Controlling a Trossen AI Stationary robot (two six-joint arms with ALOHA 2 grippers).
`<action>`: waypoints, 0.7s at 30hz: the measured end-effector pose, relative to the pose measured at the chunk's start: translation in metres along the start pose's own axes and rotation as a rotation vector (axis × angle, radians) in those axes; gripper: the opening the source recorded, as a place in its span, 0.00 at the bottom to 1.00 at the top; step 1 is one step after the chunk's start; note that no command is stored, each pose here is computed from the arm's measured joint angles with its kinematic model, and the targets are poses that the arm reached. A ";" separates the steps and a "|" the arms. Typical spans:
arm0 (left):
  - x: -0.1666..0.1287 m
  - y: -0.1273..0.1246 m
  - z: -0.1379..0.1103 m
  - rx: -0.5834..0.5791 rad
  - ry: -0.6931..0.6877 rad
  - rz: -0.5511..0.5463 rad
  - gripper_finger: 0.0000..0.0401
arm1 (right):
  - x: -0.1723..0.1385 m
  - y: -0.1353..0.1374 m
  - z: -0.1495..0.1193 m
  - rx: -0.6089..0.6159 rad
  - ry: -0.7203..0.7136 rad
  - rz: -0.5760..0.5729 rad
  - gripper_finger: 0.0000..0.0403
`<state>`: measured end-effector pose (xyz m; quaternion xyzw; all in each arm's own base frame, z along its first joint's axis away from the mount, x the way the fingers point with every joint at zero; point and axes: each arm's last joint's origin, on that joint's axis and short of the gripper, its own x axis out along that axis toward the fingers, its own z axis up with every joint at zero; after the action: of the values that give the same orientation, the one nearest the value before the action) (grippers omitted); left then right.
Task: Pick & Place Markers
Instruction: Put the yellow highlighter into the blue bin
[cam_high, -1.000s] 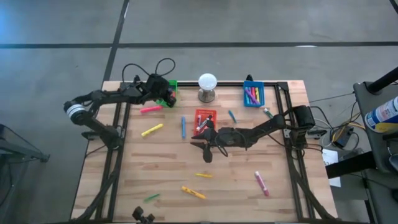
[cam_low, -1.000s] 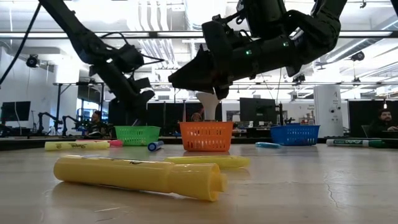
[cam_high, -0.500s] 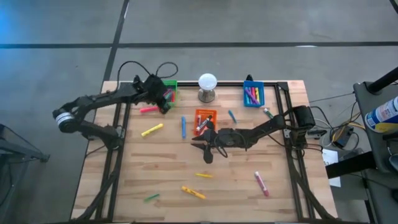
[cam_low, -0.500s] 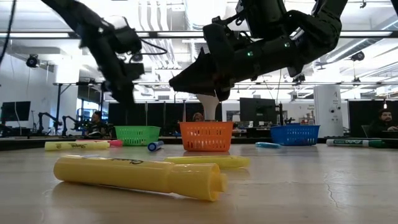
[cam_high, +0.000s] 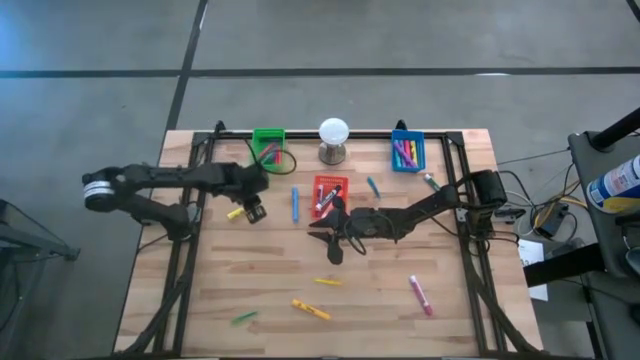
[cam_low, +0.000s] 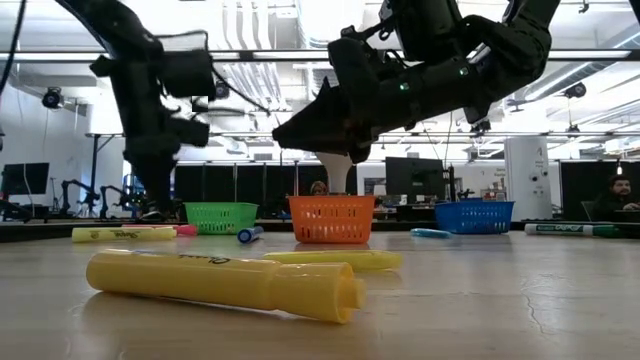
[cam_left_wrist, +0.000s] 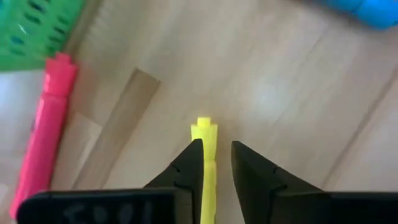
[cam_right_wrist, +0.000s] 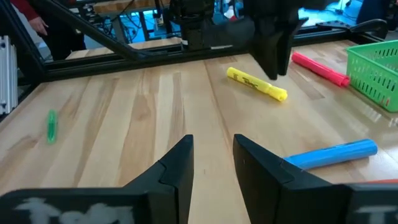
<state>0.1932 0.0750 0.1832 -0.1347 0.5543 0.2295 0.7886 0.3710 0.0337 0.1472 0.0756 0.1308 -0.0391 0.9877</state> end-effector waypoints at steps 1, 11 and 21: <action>0.004 0.000 0.000 0.001 0.018 0.002 0.21 | 0.000 0.000 0.000 -0.001 0.002 0.000 0.27; 0.032 -0.002 0.002 0.025 0.118 0.049 0.29 | 0.000 0.001 0.000 -0.006 0.004 0.001 0.28; 0.036 -0.004 0.007 0.074 0.082 0.068 0.19 | 0.000 0.002 -0.002 0.009 0.015 0.003 0.26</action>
<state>0.2110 0.0823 0.1520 -0.0961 0.5986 0.2296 0.7614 0.3704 0.0360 0.1459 0.0803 0.1378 -0.0374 0.9865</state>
